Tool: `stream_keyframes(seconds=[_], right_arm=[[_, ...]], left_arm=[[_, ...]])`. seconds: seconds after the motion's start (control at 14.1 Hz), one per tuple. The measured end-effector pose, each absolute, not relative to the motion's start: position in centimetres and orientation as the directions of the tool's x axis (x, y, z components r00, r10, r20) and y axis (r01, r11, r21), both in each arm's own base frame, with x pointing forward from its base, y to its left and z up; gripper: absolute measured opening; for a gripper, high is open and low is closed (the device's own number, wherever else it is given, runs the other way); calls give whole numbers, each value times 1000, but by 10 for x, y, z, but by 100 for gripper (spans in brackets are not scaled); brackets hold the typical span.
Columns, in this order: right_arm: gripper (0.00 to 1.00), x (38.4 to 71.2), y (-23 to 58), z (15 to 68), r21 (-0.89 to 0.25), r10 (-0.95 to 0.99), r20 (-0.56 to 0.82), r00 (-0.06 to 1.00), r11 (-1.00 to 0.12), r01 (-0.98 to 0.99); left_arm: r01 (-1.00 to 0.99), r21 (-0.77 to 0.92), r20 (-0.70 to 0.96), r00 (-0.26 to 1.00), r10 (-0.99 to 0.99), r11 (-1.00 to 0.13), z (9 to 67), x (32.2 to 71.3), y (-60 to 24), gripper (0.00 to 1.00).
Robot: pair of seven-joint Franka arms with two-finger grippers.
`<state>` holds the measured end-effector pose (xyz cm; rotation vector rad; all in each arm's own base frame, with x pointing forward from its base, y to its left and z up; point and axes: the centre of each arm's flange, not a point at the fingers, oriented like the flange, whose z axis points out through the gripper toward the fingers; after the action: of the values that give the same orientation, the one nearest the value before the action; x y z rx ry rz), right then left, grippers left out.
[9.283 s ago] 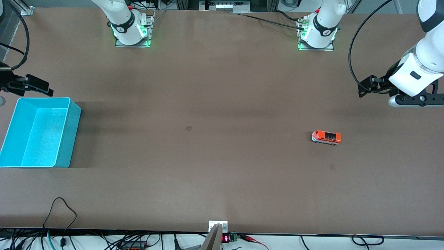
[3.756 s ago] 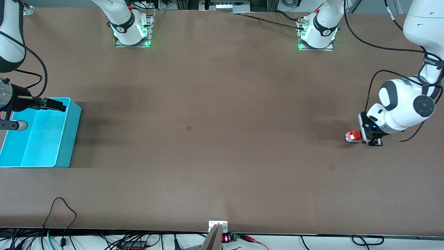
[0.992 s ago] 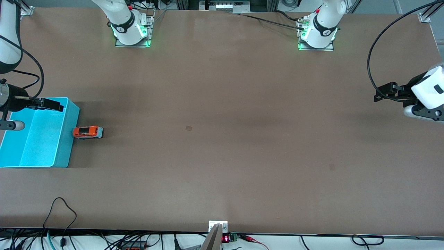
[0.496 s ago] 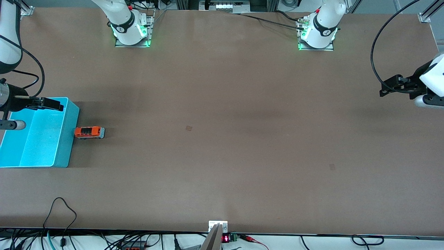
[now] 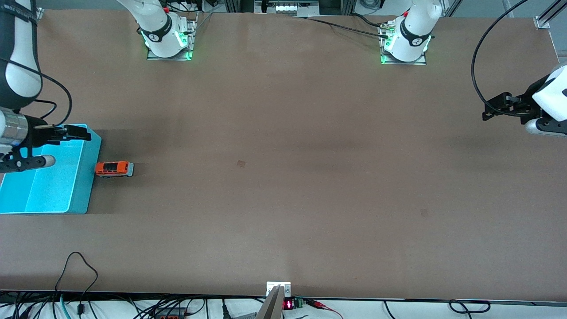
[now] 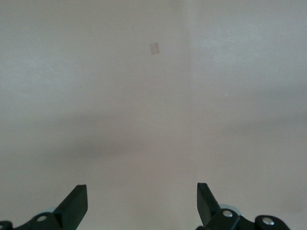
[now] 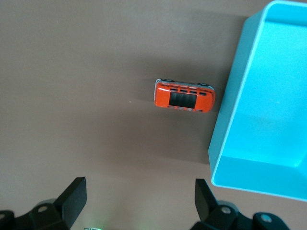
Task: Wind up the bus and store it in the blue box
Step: 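Move the right gripper toward the bus beside the box, then lower the right gripper and grasp the orange bus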
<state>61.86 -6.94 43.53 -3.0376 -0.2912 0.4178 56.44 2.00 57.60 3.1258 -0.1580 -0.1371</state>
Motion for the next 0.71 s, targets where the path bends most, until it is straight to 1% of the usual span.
stream_keyframes(seconds=[0.21, 0.35, 0.57, 0.71], right_arm=[[100, 627, -69, 387, -116, 334, -251, 908, -942, 314], [100, 627, -69, 355, -132, 497, -194, 846, -867, 480], [100, 621, -72, 324, -161, 703, -124, 700, -711, 685], [100, 622, -73, 314, -147, 834, -97, 543, -552, 821]], left_arm=[[-108, 13, -86, 990, -109, -994, 578, 564, 16, 100], [-113, 13, -87, 990, -113, -994, 579, 564, 12, 100], [-122, 14, -88, 989, -123, -992, 579, 564, 2, 100], [-127, 14, -88, 988, -128, -992, 579, 564, -2, 100]])
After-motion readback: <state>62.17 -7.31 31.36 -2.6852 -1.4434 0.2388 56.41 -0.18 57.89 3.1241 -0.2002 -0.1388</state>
